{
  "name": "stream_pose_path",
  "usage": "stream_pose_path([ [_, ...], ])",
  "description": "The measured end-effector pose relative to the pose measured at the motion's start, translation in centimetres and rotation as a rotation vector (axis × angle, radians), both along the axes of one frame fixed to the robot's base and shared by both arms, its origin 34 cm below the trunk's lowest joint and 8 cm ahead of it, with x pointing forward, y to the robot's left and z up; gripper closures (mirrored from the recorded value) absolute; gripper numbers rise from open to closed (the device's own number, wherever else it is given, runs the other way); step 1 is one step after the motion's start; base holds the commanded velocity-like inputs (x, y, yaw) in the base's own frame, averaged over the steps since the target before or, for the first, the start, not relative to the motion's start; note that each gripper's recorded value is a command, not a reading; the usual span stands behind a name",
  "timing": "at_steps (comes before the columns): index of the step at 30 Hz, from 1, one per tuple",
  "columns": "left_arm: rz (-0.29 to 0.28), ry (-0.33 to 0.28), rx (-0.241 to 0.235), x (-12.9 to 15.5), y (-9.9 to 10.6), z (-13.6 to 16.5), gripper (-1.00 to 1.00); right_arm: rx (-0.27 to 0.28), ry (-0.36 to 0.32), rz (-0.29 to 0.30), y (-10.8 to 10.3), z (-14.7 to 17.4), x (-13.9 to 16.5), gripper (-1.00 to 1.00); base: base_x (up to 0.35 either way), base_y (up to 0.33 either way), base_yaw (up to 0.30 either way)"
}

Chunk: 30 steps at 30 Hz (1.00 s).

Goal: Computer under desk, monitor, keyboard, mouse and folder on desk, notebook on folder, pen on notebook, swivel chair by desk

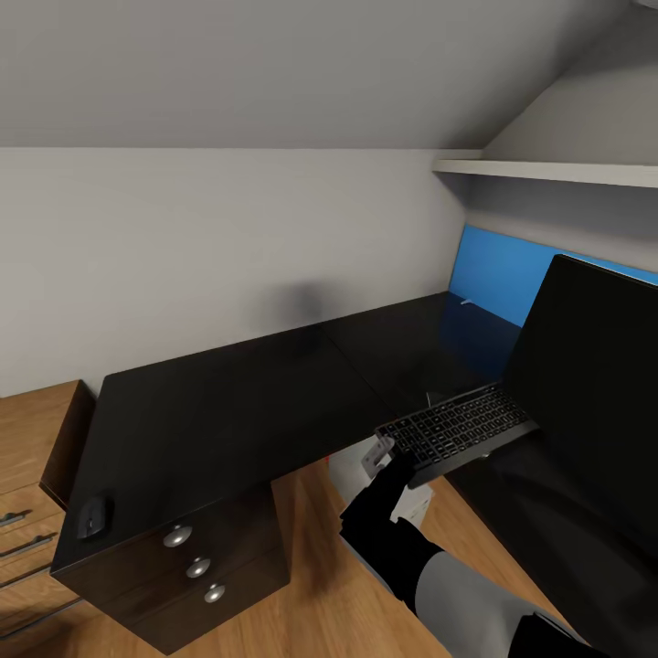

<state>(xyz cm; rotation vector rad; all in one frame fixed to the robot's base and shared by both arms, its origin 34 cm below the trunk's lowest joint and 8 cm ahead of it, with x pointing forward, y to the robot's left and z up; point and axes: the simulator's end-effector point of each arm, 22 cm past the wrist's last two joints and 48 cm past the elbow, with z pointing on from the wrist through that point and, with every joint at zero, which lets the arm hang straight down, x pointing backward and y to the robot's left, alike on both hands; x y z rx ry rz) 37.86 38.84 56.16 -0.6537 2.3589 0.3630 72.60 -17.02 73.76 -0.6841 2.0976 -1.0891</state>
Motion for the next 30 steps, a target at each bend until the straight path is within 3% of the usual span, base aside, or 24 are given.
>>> stream_pose_path([
  [5, 0.004, -0.022, 0.007, 0.3, 0.2, 0.3, -1.0, -0.01, -0.01, 0.009, 0.0, 0.2, 0.2, 1.0, 0.0, 0.125, 0.0],
  [25, -0.014, 0.0, 0.005, -0.5, -0.6, -0.4, -1.0, -0.006, -0.021, 0.017, 0.3, 0.5, 0.3, 1.0, 0.0, 0.005, 0.0],
  [30, -0.021, 0.002, 0.01, -0.5, -0.6, -0.4, -1.0, -0.045, -0.044, 0.07, 1.3, 1.1, 0.6, 1.0, 0.0, 0.0, 0.0],
])
